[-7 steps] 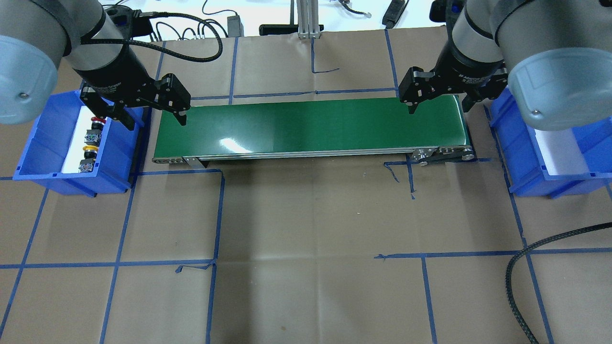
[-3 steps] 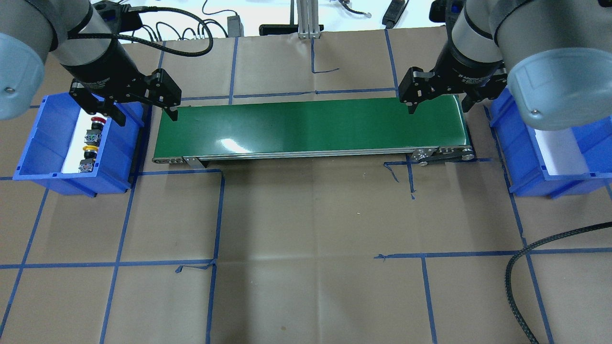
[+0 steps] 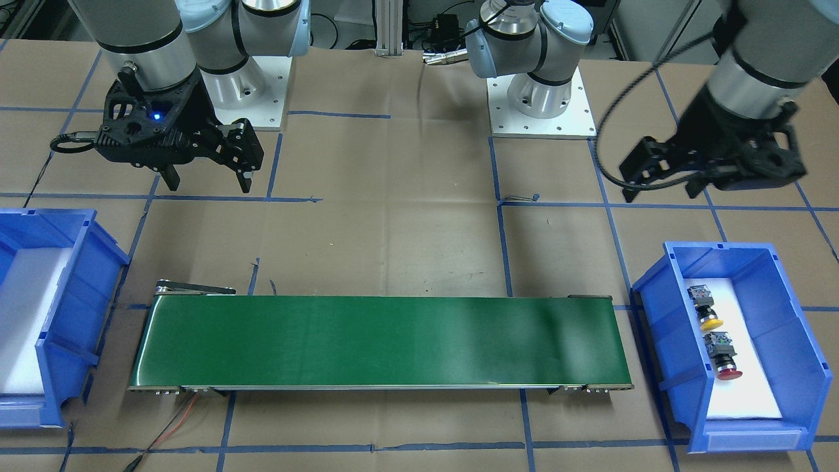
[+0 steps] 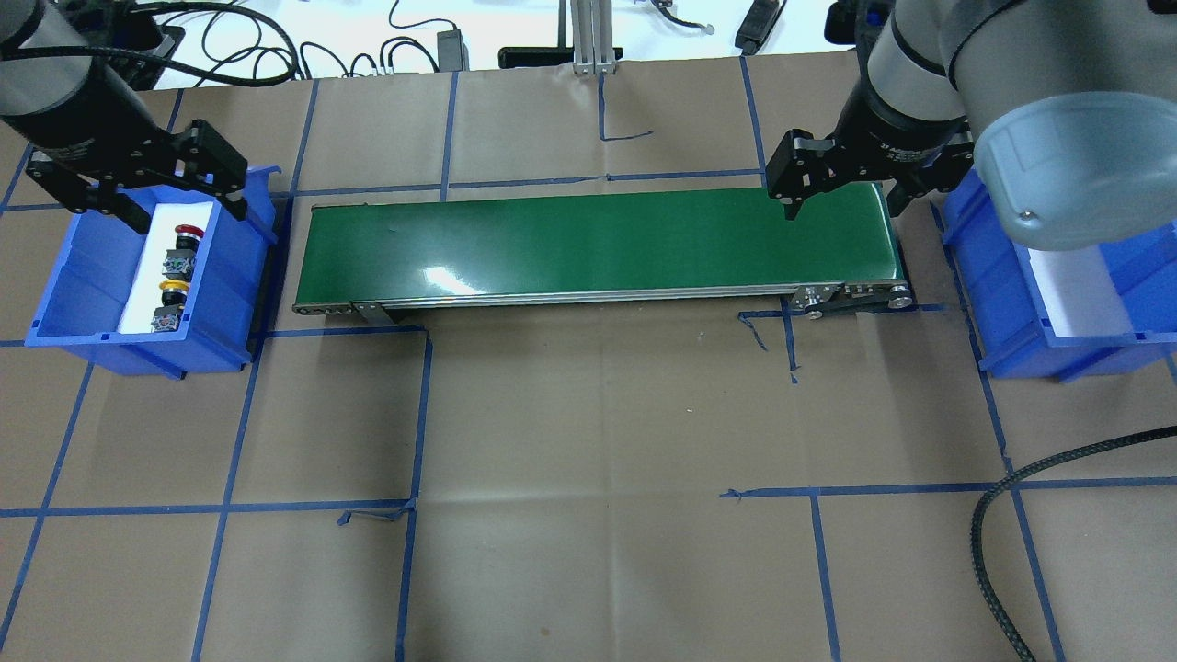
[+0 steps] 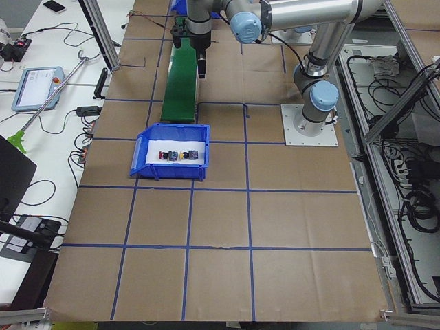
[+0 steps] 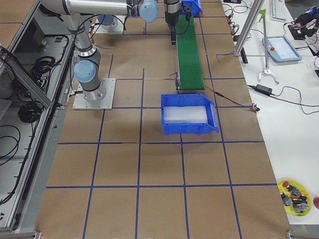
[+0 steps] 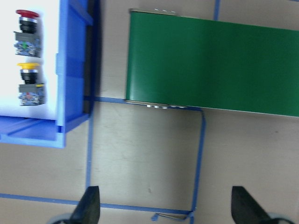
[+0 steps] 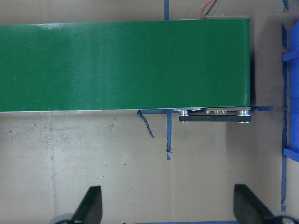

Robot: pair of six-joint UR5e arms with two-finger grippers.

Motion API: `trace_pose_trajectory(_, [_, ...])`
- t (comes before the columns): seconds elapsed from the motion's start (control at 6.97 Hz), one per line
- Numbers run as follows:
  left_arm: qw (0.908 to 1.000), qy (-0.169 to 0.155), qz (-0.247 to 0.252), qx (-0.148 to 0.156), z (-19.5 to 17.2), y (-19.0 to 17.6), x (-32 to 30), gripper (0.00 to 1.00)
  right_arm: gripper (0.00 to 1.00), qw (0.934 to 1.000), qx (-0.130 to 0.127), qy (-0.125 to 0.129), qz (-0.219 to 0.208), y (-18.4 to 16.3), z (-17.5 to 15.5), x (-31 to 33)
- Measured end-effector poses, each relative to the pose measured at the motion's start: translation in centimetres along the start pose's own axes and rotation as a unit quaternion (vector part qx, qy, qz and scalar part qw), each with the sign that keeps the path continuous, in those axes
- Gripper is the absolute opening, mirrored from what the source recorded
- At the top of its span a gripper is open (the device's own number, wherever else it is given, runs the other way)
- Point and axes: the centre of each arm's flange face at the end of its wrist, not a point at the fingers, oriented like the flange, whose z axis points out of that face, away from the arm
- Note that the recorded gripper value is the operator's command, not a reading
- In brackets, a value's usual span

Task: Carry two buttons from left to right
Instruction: 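Move the left gripper from above the conveyor toward the nearby blue bin, then lower the left gripper into the bin and grasp the yellow-capped button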

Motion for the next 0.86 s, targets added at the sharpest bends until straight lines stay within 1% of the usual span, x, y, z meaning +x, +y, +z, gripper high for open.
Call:
trace_pose_trajectory(0.29, [0.9996,0.002,0.023,-0.014,1.4,-0.5,-8.1,1.0,1.0,1.0,-0.001,0.0,0.0,0.0,0.1,0.0])
trace_pose_trajectory(0.57, [0.9989,0.008,0.039,-0.025,3.7,-1.1,-15.4,1.0,1.0,1.0,-0.001,0.0,0.0,0.0,0.1,0.0])
trace_pose_trajectory(0.86, [0.9983,0.009,0.054,-0.02,6.9,-2.4,-18.9,0.99,1.0,1.0,-0.001,0.0,0.0,0.0,0.1,0.0])
